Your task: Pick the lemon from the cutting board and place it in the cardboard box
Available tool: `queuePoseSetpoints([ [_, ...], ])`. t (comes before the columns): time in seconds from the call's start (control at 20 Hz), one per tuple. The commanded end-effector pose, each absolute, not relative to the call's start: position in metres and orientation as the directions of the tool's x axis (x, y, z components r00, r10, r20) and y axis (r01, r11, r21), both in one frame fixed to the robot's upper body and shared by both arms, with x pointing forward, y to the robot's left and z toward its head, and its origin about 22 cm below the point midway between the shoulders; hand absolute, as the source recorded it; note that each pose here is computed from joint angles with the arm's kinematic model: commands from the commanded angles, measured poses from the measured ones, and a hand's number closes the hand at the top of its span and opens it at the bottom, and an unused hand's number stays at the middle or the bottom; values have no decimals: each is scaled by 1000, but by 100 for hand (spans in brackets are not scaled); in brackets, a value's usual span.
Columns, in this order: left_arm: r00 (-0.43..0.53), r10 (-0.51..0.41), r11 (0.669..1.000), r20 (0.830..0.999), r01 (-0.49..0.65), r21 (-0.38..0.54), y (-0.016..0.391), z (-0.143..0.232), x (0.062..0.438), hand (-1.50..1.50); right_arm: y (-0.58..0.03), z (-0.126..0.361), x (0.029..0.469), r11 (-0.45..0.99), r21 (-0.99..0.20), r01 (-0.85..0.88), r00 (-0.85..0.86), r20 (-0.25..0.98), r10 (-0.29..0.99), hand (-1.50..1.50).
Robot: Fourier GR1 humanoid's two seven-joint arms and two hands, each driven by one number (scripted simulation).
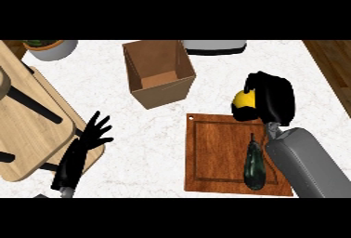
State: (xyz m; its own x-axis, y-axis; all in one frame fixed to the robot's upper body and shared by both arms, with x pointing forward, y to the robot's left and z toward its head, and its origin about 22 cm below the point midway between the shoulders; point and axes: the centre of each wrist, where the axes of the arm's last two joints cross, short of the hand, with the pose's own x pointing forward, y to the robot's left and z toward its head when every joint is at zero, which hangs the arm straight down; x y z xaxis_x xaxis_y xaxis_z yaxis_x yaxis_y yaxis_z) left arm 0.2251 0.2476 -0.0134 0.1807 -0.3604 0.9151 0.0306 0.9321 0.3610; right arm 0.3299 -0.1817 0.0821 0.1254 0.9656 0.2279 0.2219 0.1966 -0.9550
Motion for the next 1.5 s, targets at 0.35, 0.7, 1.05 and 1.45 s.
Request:
queuePoseSetpoints([
  [0.35,191,-499,828,846,-185,530,327,20,256,0,-95,151,316,364,-862,352,57,408,911,150],
  [0.7,151,-499,838,853,-167,520,319,25,267,0,-71,187,340,455,-809,372,92,520,849,150],
  [1.05,128,-508,839,852,-149,523,307,24,270,0,-65,176,368,524,-782,338,145,594,792,150],
  [1.45,113,-508,848,854,-110,518,300,26,265,0,-68,170,405,520,-790,324,227,599,768,150],
])
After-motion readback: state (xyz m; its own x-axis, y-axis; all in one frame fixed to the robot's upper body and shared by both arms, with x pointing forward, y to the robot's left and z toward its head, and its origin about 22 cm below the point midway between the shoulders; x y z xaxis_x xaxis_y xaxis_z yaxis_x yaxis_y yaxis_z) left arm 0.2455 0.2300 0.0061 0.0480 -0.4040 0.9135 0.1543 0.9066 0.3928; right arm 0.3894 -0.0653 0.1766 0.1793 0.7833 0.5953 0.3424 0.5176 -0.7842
